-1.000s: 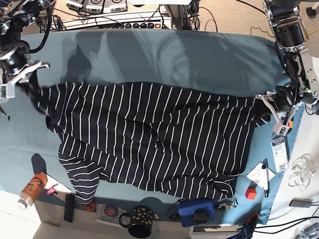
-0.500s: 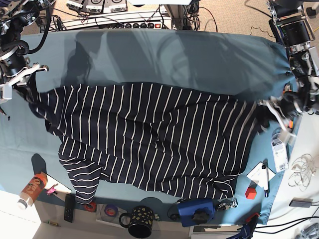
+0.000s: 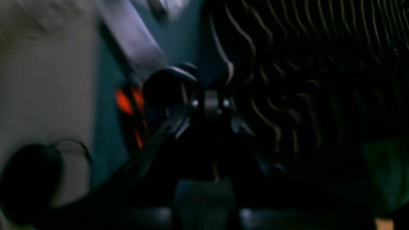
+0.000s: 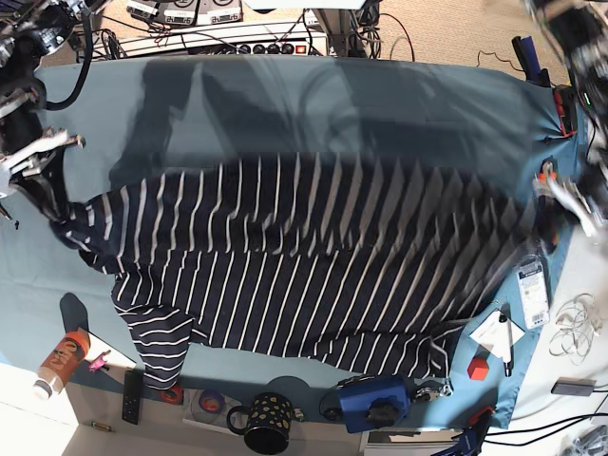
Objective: Layout the t-shirt on the table in an organized manner, then fold the t-shirt properly
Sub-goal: 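Lift the shirt with both grippers, stretch it, and lay it down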
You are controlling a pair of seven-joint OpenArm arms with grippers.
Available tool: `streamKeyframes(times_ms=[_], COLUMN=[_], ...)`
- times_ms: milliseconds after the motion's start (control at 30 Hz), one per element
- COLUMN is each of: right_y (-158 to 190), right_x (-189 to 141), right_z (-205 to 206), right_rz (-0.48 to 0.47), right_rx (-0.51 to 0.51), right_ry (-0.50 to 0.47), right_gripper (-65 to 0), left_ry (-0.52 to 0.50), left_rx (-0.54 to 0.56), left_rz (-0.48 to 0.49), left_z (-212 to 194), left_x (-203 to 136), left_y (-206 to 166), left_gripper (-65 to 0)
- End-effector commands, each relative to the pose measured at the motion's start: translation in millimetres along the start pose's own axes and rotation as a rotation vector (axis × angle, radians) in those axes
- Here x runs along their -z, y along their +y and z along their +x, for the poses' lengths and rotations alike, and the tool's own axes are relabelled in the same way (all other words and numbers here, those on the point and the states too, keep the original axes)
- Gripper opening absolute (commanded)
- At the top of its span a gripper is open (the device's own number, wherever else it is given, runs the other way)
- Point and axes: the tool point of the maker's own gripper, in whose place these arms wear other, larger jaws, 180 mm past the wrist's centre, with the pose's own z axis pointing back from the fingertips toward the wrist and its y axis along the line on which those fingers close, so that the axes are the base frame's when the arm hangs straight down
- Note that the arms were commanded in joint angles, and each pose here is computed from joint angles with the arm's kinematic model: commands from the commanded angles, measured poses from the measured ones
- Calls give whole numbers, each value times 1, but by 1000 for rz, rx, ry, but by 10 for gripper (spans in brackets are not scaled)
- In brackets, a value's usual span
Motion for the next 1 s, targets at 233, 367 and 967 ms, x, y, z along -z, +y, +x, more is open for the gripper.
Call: streamKeyframes(times_ms=[233, 367, 967], right_y=[-16, -12, -69], right_x=[-50, -44, 133], right_z=[14, 4, -44], right_rz=[-36, -24, -51], right_rx=[41, 37, 158], right_ry=[-65, -15, 82], right_gripper=[-650, -650, -650], left_ry=[-19, -79, -188], left_rx=[148, 166, -1], left_rz=[62, 88, -13], left_z=[-5, 0, 46], left_x=[-47, -54, 41], left_y=[-20, -29, -5], left_gripper=[-650, -650, -650])
